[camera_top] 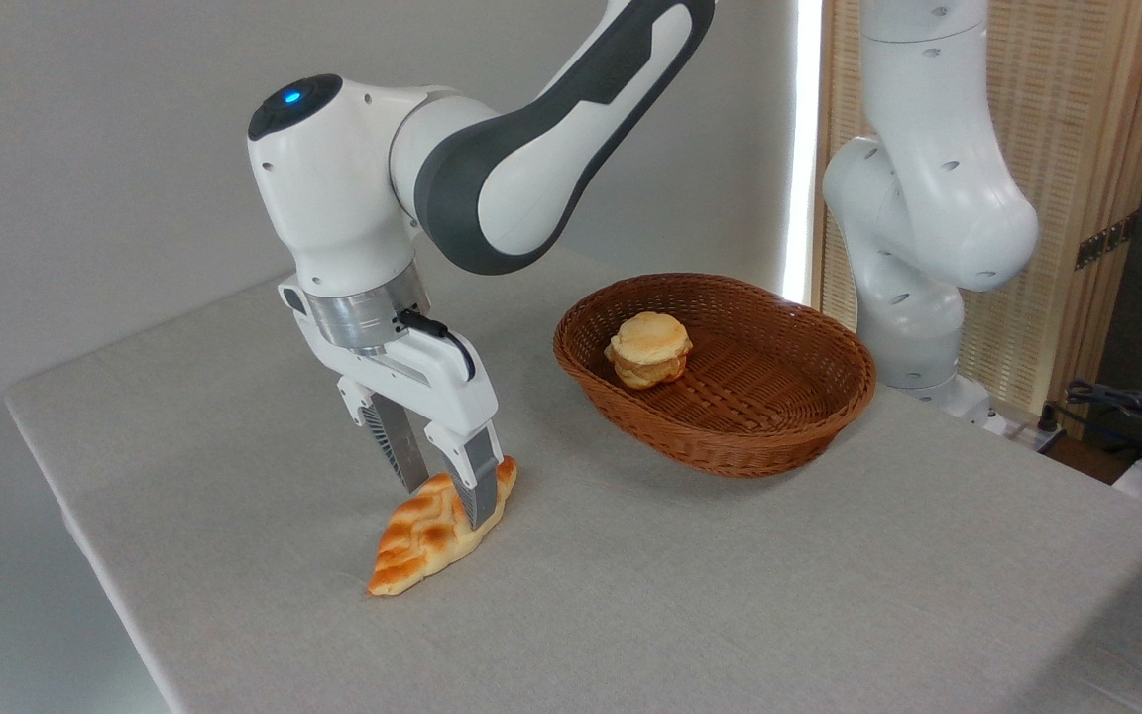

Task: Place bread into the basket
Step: 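Lower the open gripper onto the braided bread roll, then close the gripper on the middle of the braided roll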

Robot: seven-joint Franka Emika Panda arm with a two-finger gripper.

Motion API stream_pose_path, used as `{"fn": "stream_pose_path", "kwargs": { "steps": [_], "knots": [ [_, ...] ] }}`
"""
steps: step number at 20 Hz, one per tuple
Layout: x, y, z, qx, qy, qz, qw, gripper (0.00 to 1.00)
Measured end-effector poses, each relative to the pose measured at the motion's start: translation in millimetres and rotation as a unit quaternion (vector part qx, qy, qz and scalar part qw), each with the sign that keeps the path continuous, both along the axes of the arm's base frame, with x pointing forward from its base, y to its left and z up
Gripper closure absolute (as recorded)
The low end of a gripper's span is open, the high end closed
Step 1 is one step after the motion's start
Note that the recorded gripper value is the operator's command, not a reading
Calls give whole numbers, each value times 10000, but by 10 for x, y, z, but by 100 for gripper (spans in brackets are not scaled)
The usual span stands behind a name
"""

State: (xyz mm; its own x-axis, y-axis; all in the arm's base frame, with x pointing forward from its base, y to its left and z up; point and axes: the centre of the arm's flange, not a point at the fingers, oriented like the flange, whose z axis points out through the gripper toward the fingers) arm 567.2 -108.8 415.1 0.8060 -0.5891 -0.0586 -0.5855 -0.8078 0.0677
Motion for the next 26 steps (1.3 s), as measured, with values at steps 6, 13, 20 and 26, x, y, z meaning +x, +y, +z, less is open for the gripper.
{"fn": "stream_pose_path", "kwargs": {
  "steps": [6,13,20,26],
  "knots": [
    [10,-1,-36,3,11,-49,10000,57],
    [10,-1,-36,-2,10,-111,9999,57],
    [11,5,-36,-1,9,-112,9999,57],
    [31,4,60,-23,-92,-113,9999,57]
  ]
}}
